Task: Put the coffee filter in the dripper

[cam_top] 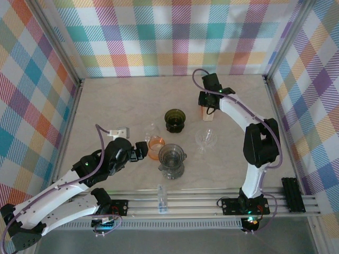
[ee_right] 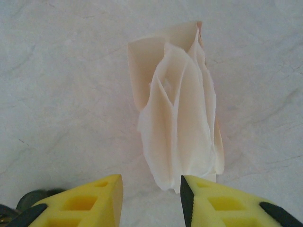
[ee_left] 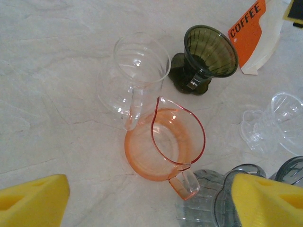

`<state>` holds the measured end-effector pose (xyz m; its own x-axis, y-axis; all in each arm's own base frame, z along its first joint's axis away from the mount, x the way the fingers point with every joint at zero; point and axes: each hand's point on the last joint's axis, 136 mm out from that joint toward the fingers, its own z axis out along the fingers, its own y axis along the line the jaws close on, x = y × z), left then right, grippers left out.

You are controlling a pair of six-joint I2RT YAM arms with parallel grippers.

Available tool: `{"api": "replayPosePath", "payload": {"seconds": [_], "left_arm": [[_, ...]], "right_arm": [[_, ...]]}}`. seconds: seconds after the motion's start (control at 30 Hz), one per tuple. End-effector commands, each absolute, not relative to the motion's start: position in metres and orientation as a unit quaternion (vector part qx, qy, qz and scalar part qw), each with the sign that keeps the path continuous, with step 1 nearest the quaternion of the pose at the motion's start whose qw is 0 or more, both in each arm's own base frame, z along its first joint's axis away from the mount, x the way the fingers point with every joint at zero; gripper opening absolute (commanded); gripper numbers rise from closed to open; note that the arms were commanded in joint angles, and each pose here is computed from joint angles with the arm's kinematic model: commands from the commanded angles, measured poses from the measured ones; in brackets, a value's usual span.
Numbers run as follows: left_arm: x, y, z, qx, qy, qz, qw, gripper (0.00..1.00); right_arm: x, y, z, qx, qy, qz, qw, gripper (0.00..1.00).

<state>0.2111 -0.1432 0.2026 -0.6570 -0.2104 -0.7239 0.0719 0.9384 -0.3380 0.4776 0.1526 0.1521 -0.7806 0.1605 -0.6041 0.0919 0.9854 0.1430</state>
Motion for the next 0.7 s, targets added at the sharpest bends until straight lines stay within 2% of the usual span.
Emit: {"api": "replayPosePath", "payload": {"seconds": [0.0,0.13,0.3,0.4,0.67], "left_arm": [[0.213,-0.143,0.199,-0.037,0.892,-0.173,0.415,0.80],[0.212,-0.143,0.197,-0.038,0.892,-0.176,0.415,0.81],[0.212,-0.139,0.192,-0.043,0.893,-0.169,0.415,0.94],[0.212,-0.137,0.191,-0.045,0.893,-0.167,0.415,0.98],[0.211,-0.135,0.191,-0.045,0.893,-0.164,0.416,1.00]], "right_arm": [[0.486,0.151,0.157,0.093,0.937,0.050,0.332,0.38],[0.494,0.157,0.153,0.096,0.938,0.058,0.327,0.38],[0.502,0.161,0.148,0.115,0.937,0.067,0.324,0.34],[0.505,0.161,0.146,0.127,0.935,0.068,0.323,0.32],[0.512,0.160,0.142,0.140,0.935,0.057,0.320,0.27]]}}
